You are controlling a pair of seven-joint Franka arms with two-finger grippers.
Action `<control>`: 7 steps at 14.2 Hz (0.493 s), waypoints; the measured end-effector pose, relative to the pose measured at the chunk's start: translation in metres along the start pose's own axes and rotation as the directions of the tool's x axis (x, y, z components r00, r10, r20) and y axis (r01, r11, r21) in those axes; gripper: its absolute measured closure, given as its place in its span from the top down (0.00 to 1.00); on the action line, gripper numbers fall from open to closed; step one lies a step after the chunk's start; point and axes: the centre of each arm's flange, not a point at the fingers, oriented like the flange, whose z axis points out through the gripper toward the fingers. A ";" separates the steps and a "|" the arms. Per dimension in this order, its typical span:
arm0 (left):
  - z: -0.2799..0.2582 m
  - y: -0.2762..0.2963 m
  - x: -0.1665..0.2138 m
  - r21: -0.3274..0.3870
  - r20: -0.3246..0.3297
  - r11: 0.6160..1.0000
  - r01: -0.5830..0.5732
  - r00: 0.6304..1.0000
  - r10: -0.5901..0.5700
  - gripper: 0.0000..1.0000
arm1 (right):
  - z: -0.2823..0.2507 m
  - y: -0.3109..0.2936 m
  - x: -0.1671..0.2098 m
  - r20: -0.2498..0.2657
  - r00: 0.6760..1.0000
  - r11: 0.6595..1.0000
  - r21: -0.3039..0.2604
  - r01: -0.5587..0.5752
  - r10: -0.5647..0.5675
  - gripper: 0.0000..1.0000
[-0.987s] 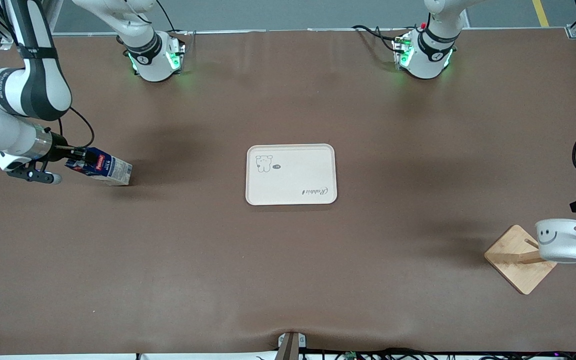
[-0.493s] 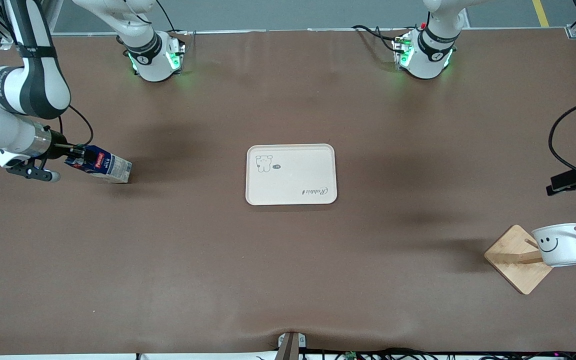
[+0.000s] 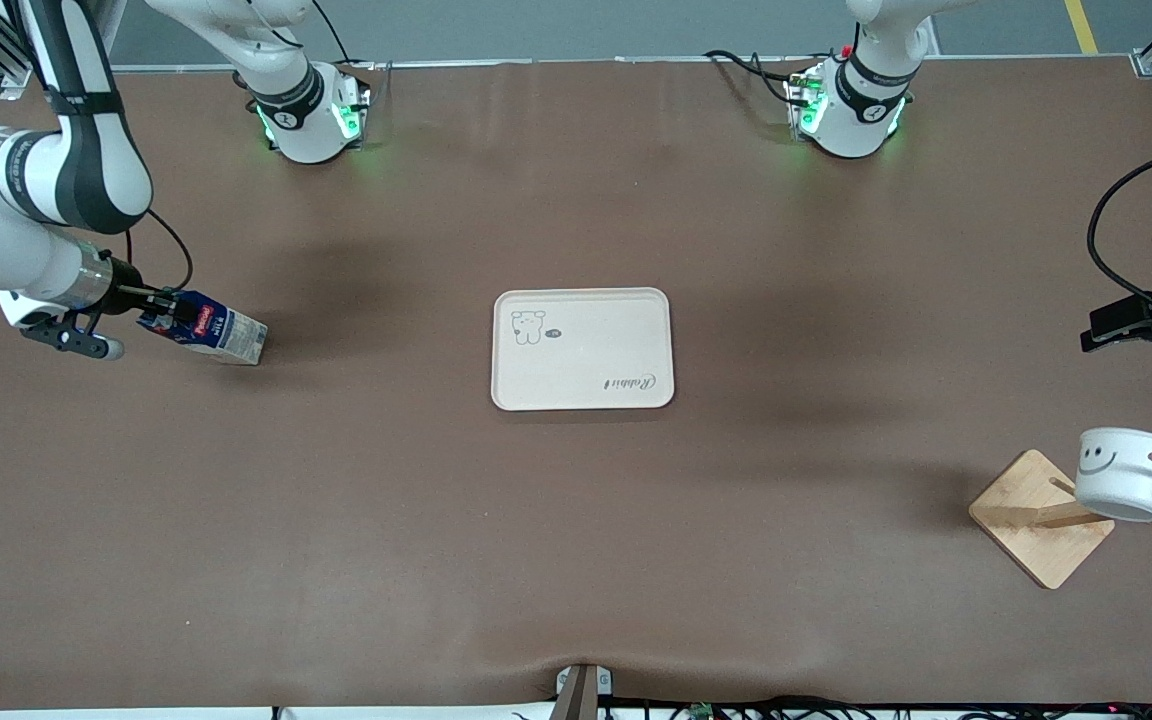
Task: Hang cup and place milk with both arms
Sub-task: 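Lower the milk onto the table while the left gripper releases the mug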
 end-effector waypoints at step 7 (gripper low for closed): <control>-0.033 0.019 -0.022 0.012 -0.001 1.000 -0.020 1.000 0.020 1.00 | 0.004 0.001 -0.006 -0.024 1.000 1.000 0.003 0.000 0.000 0.82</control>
